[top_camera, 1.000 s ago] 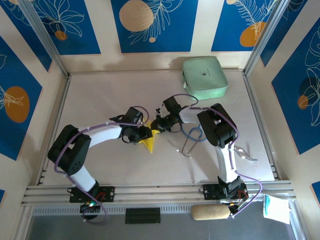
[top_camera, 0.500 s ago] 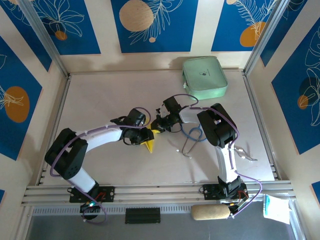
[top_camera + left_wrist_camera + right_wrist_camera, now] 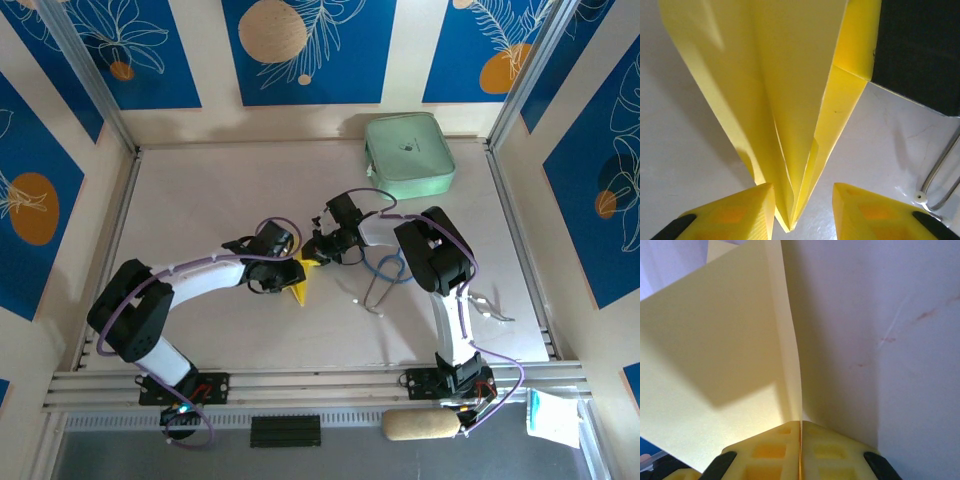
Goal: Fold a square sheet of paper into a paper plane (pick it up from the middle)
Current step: Move the paper plane to the top-center of the table.
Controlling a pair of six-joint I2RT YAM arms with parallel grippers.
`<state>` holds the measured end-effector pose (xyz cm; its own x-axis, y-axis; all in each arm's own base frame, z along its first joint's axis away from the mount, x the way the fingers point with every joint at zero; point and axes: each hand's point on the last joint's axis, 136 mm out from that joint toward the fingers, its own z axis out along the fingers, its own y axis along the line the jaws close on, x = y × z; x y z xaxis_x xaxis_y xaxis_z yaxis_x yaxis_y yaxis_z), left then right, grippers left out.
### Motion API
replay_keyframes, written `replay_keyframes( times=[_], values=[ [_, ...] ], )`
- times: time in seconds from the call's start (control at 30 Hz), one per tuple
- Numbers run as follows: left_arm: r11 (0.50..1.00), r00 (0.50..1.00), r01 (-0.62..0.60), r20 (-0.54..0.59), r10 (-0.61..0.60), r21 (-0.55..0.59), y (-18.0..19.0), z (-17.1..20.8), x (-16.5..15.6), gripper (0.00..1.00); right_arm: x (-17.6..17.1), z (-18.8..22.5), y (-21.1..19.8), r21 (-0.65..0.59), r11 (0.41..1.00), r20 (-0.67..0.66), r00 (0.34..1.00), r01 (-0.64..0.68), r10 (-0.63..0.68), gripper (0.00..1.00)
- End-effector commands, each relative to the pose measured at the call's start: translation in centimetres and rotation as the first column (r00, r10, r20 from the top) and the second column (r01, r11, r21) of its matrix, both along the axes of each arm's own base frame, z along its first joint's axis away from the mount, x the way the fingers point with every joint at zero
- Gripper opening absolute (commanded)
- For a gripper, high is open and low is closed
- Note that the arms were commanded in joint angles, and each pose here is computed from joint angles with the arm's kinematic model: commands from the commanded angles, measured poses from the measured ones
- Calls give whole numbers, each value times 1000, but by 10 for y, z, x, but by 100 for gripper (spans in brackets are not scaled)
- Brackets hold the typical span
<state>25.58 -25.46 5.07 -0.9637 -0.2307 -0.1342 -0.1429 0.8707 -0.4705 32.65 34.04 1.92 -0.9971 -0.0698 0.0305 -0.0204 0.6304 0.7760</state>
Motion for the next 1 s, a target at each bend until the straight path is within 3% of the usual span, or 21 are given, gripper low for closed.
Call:
replay_keyframes(
  times=[0.0,0.23,0.63,0.97],
  values=[
    [999,1000,0,25,-1,39,-2,0,10,35,-9,-26,-11,-70,997,-80,997,19,-24,10],
    [999,1000,19,22,-20,50,-9,-4,17,35,-9,-25,-11,-69,997,-78,997,19,-25,10],
    [987,1000,16,-23,-12,162,2,-18,15,32,-8,-16,-7,-50,999,-71,997,14,-18,10],
    [982,999,3,-51,6,186,3,-24,13,19,-4,2,-3,-32,999,-54,998,15,-16,11]
  ],
)
